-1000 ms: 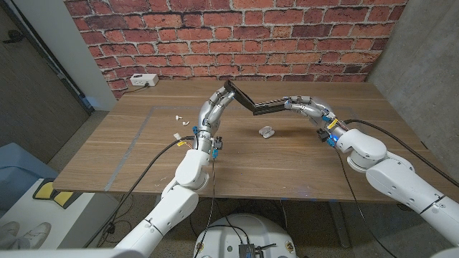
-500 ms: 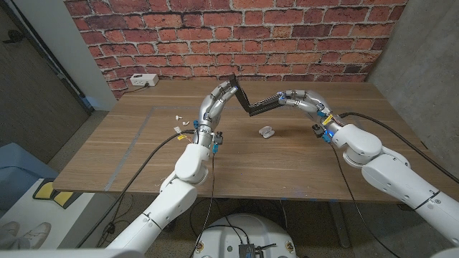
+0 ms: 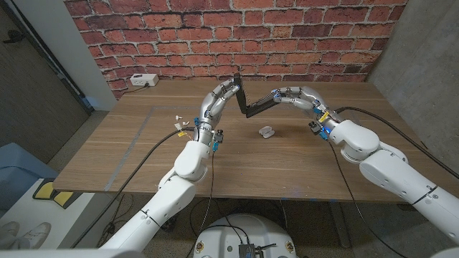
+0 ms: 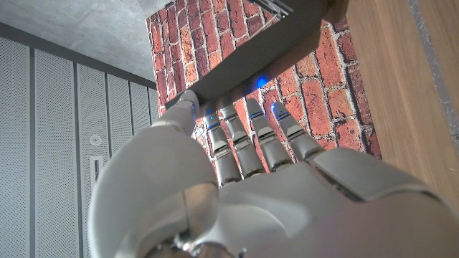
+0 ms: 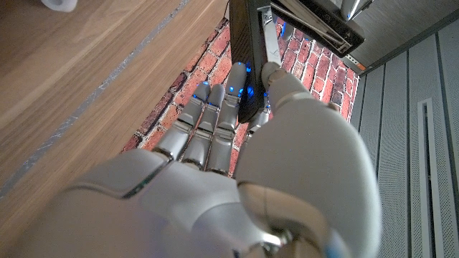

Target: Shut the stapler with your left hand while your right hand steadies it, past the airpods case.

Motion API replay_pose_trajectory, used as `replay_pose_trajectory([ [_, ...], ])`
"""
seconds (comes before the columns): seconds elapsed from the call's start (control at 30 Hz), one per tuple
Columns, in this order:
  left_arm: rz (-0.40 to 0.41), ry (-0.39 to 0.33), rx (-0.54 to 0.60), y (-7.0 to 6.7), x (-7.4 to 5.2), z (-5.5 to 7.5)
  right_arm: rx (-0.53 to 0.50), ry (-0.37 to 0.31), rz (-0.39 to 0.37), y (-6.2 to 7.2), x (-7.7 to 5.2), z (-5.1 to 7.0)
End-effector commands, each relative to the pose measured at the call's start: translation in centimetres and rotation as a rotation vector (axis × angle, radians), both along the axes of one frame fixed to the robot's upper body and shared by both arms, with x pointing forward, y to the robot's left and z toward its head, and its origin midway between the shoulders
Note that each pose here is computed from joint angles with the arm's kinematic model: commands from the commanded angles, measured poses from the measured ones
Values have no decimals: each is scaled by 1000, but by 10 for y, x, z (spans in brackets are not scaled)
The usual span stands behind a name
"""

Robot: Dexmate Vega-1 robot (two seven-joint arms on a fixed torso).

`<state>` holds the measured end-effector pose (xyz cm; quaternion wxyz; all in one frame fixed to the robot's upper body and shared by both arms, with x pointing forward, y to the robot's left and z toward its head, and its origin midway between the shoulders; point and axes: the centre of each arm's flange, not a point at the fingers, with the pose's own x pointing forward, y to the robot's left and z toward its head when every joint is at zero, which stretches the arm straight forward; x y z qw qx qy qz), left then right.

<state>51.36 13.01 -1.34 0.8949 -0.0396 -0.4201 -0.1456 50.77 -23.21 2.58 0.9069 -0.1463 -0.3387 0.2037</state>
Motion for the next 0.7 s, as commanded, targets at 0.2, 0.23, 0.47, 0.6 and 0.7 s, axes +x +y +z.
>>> replay_pose_trajectory([
  [0.2,11,-9,35,-4,0,7,-52,-63,-10,13,-10,9],
  [0.23,10,-9,37,-4,0,8,-52,-63,-8,14,-11,9],
  [0.47,4,5,52,-7,1,9,-53,-91,-13,20,-15,11],
  [0.6,0,9,101,-11,1,10,-61,-108,-11,25,-19,12],
  [0.7,3,8,120,-14,1,11,-62,-111,-6,29,-20,13],
])
